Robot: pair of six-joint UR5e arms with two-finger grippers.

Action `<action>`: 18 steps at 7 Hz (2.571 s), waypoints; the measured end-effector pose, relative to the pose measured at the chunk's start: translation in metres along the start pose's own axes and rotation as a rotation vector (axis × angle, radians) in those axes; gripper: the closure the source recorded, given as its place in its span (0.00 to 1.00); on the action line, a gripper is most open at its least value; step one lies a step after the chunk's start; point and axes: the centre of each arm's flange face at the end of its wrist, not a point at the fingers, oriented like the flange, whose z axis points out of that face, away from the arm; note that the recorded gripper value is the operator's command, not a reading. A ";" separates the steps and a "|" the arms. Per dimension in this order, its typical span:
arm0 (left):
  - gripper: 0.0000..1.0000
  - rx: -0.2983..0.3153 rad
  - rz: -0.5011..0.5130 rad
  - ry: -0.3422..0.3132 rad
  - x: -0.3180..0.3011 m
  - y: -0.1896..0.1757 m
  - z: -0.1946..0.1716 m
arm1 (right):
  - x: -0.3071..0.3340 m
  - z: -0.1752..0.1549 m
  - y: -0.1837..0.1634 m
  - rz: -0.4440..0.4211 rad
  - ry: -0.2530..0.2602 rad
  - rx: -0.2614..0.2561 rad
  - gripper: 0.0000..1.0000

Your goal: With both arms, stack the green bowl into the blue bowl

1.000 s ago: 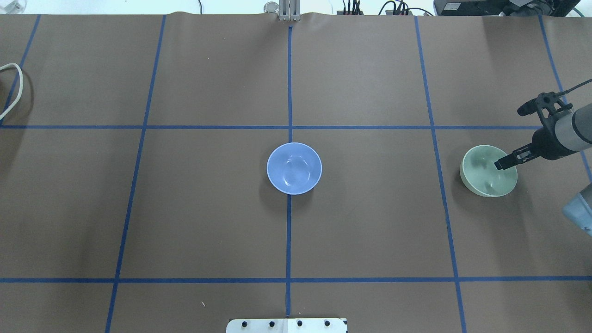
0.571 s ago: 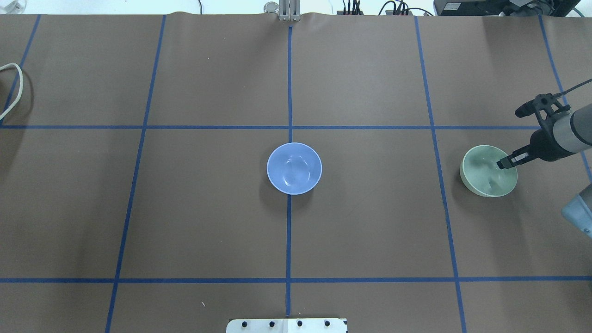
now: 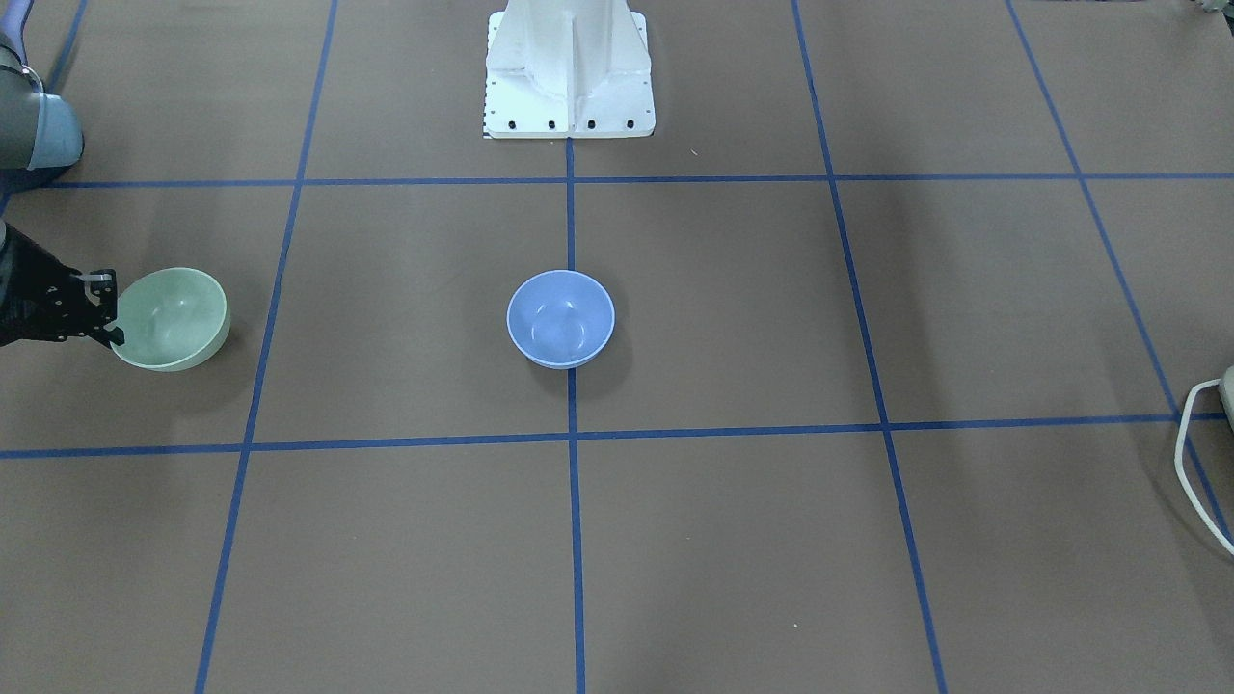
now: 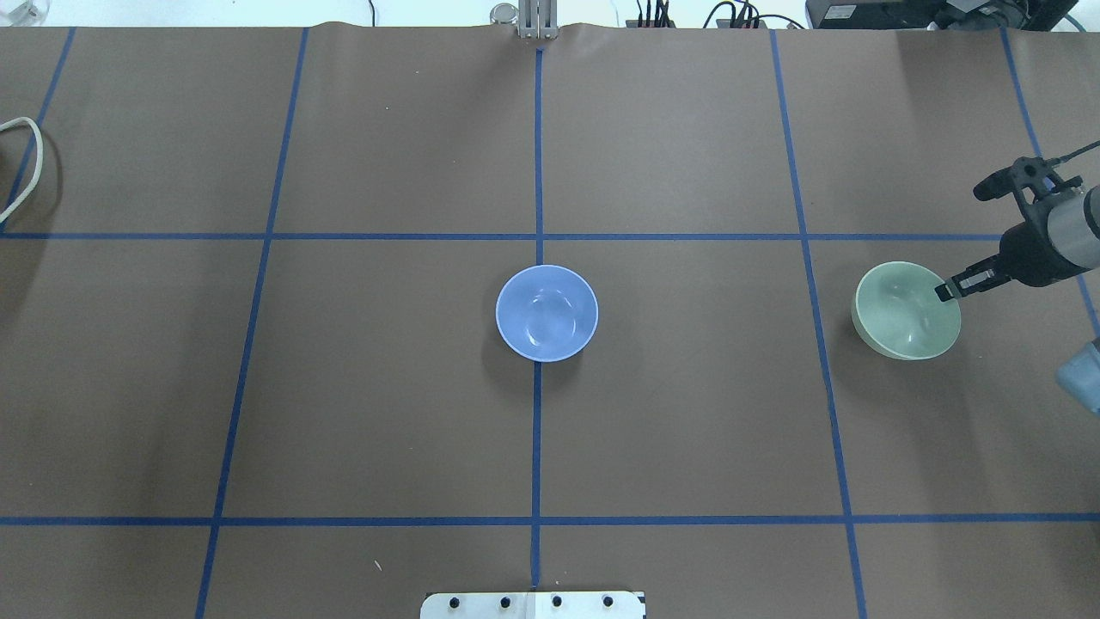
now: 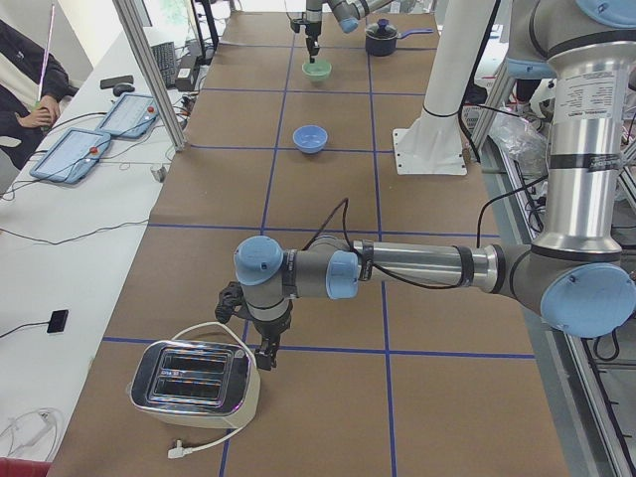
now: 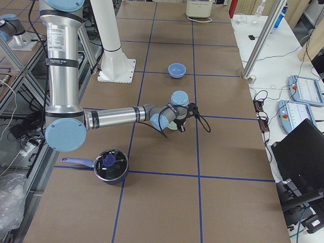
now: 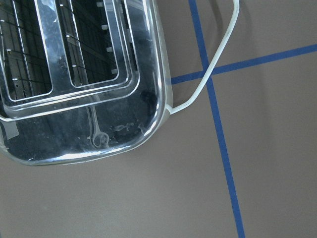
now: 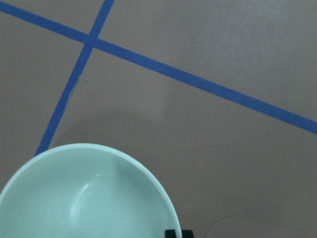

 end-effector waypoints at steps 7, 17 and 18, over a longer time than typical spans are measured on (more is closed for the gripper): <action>0.01 0.024 -0.195 0.071 0.015 0.012 -0.006 | -0.230 -0.061 -0.155 0.345 -0.166 0.091 1.00; 0.01 0.016 -0.200 0.072 0.013 0.013 -0.002 | -0.439 0.059 -0.132 0.405 0.040 0.087 1.00; 0.01 0.015 -0.200 0.072 0.013 0.013 -0.001 | -0.440 0.063 -0.133 0.404 0.045 0.082 1.00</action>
